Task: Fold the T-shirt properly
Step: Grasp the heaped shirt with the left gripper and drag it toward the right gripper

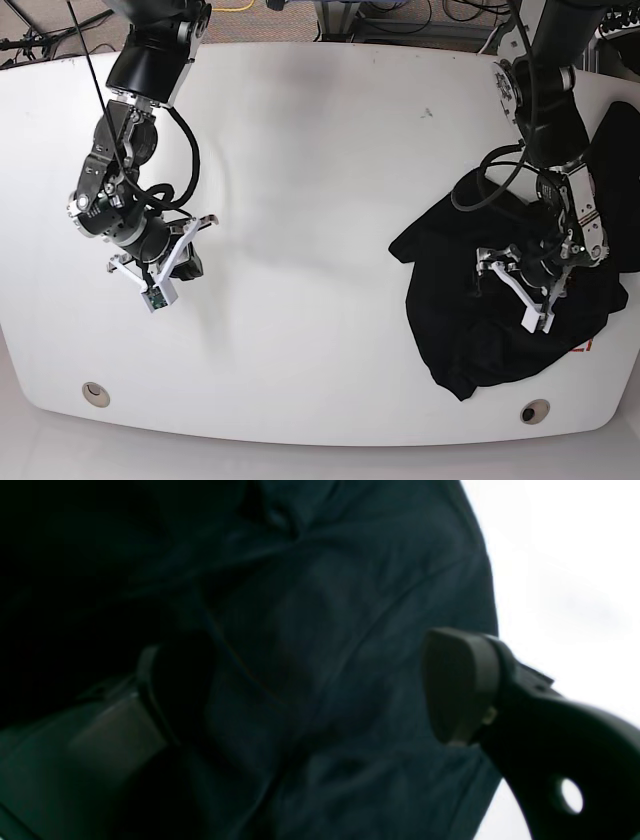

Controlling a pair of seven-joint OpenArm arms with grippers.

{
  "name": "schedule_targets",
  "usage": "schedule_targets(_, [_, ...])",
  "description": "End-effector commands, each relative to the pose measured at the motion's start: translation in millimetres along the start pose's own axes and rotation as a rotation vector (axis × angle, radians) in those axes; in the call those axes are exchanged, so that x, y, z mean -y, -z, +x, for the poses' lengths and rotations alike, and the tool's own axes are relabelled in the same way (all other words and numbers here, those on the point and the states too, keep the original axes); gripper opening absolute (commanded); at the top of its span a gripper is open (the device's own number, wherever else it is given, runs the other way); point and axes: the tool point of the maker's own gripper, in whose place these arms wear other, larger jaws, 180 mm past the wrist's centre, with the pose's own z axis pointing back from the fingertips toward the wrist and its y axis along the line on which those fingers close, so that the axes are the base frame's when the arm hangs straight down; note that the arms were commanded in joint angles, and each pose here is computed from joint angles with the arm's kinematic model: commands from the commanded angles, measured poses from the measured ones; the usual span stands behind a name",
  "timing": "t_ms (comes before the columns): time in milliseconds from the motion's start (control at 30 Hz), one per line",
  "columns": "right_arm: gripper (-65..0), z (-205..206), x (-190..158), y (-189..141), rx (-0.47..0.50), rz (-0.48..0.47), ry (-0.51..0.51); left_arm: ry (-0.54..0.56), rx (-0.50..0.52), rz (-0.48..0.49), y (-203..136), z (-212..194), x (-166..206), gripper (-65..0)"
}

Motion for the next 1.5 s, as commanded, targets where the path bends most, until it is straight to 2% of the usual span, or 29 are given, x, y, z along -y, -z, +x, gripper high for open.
schedule_targets(0, [-59.3, 15, 6, -6, 0.049, -0.017, -0.016, 0.025, 0.090, 0.003, -5, 31, -3, -4.4])
schedule_targets(500, [-59.3, 7, 21, -14, 0.050, -0.056, 0.025, -0.097, -0.067, -0.050, 24, -32, 4, -4.4])
schedule_targets(633, [-59.3, 6, 21, -15, 0.048, -0.058, 0.023, -0.105, -0.079, -0.081, 30, -36, 20, -4.4])
schedule_targets(800, [-59.3, 10, 22, -20, 0.060, -0.071, 0.006, -0.108, -0.149, -0.123, 36, -55, 41, -4.4])
schedule_targets(1067, [-59.3, 10, 22, -21, 0.061, -0.073, 0.006, -0.004, -0.231, -0.263, 50, -72, 102, -4.6])
schedule_targets(1200, [-59.3, 9, 30, -24, 0.067, -0.092, 0.024, 0.045, -0.293, -0.327, 55, -98, 137, -4.6])
schedule_targets(1467, [-59.3, 9, 42, -31, 0.065, -0.120, 0.021, 0.174, -0.314, -0.417, 52, -113, 197, -4.6])
